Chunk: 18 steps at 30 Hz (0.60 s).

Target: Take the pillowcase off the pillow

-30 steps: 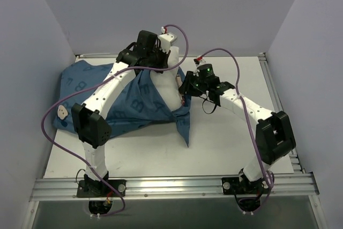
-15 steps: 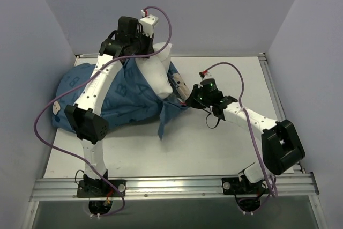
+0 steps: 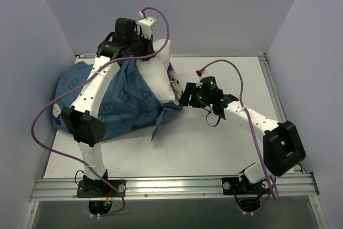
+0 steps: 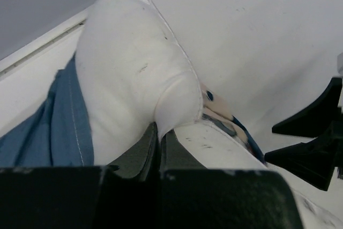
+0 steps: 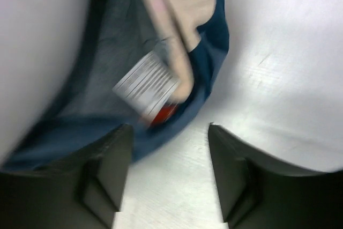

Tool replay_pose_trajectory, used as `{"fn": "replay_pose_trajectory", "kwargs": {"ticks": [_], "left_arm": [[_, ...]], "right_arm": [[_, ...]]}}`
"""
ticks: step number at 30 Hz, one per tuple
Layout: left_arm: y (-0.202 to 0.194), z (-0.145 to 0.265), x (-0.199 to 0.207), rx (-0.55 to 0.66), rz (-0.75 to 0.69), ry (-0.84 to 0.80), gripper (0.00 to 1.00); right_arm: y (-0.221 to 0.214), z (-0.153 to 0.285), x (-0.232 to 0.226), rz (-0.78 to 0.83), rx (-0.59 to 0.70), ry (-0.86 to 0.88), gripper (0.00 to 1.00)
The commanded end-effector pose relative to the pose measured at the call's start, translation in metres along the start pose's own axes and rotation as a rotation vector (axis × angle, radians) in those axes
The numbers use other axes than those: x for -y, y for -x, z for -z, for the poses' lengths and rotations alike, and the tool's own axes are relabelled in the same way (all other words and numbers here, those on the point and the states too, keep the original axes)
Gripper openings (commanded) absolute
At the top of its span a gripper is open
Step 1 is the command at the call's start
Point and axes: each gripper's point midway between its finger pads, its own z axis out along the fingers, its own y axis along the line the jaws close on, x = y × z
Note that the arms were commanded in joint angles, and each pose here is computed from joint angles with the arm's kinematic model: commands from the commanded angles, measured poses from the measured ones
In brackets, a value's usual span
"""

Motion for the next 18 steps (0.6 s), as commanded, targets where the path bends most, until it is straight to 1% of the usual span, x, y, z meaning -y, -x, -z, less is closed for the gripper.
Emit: {"fn": "replay_pose_trajectory", "kwargs": {"ticks": [1,2,3,4,5,6,7,8,10,11,13,14,16,18], "left_arm": [[0.038,0.02,0.02,0.151,-0.027,-0.036,0.02],[0.034,0.017,0.022,0.141,-0.023,-0.04,0.02],[0.028,0.012,0.024,0.127,-0.022,-0.048,0.02],[0.025,0.008,0.028,0.117,0.008,-0.06,0.02],[0.024,0.006,0.035,0.115,0.004,-0.072,0.02],[0.024,0.003,0.038,0.113,0.0,-0.078,0.02],[0.024,0.001,0.041,0.111,-0.004,-0.08,0.02],[0.029,0.002,0.047,0.121,-0.019,-0.089,0.02],[0.031,0.001,0.051,0.123,-0.025,-0.096,0.02],[0.033,0.001,0.053,0.127,-0.027,-0.098,0.02],[0.035,0.003,0.054,0.133,-0.029,-0.1,0.02],[0.035,0.004,0.055,0.133,-0.03,-0.103,0.02],[0.036,0.007,0.056,0.136,-0.029,-0.104,0.02],[0.036,0.01,0.057,0.137,-0.03,-0.107,0.02]], "right_arm": [[0.069,0.038,-0.023,0.065,0.129,0.054,0.62],[0.086,0.055,-0.027,0.067,0.177,0.062,0.68],[0.092,0.064,-0.025,0.062,0.189,0.057,0.7],[0.101,0.074,-0.027,0.071,0.212,0.062,0.75],[0.116,0.091,-0.04,0.09,0.26,0.094,0.81],[0.113,0.096,-0.046,0.099,0.247,0.104,0.85],[0.108,0.101,-0.064,0.129,0.243,0.151,0.86],[0.105,0.106,-0.081,0.156,0.239,0.208,0.98],[0.097,0.107,-0.112,0.2,0.232,0.308,1.0],[0.091,0.1,-0.116,0.202,0.205,0.333,1.0],[0.091,0.091,-0.117,0.199,0.204,0.341,1.0],[0.089,0.079,-0.115,0.195,0.188,0.336,1.0],[0.093,0.073,-0.124,0.197,0.196,0.379,1.0],[0.089,0.06,-0.135,0.19,0.176,0.425,1.0]]}}
